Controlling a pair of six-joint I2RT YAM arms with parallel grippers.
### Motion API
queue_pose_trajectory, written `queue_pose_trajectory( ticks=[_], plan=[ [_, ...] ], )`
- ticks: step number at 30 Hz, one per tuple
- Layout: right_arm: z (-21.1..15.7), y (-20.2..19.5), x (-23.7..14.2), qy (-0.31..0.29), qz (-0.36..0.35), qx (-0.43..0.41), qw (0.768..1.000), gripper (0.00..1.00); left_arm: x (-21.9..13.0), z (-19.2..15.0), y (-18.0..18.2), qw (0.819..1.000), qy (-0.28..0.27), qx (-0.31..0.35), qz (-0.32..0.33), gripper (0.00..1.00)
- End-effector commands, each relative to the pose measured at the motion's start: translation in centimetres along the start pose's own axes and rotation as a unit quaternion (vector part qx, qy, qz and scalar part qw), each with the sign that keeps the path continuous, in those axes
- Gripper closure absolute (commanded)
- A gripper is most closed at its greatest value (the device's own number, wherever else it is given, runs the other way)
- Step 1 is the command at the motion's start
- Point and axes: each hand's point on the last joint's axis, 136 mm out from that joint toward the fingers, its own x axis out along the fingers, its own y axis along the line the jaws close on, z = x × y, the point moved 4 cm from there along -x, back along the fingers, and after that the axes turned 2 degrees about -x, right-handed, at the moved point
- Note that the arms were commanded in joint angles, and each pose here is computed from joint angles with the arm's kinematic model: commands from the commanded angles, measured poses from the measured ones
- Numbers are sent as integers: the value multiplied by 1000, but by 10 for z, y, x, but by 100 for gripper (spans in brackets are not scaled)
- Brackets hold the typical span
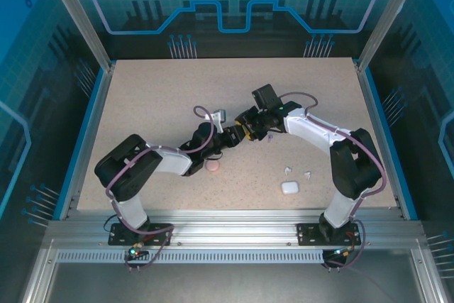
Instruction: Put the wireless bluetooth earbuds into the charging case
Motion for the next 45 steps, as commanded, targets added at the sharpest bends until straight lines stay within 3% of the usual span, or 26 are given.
queue_pose_trajectory(
  ticks=[1, 6, 11, 14, 23, 29, 32, 38, 45],
  plan=[
    [-10, 4, -10, 12, 11, -4, 1000, 56, 6, 7, -4, 1000, -19, -3, -3, 73],
    [-7, 7, -14, 8, 18, -2, 1000, 54, 3, 6, -5, 1000, -18, -10, -4, 85],
    [5, 23, -31, -9, 42, -21, 999, 27, -4, 6, -7, 1000, -9, -14, -4, 89],
    [15, 30, -53, -34, 57, -41, 997, 21, -10, 5, -11, 1000, 6, -7, 2, 90],
    [35, 0, -109, -97, 74, -151, 981, 18, -32, 12, -38, 991, 105, 32, -77, 94],
    [10, -18, -139, -145, 158, -346, 913, 15, -47, 23, -67, 970, 176, 60, -156, 94],
    [-6, -30, -143, -136, 186, -391, 891, 15, -53, 21, -80, 957, 215, 75, -177, 93],
    [-21, -40, -138, -112, 225, -415, 874, 16, -65, 19, -100, 937, 256, 77, -223, 93],
    [-22, -40, -136, -111, 235, -409, 875, 16, -70, 22, -109, 933, 263, 81, -231, 93]
  ],
)
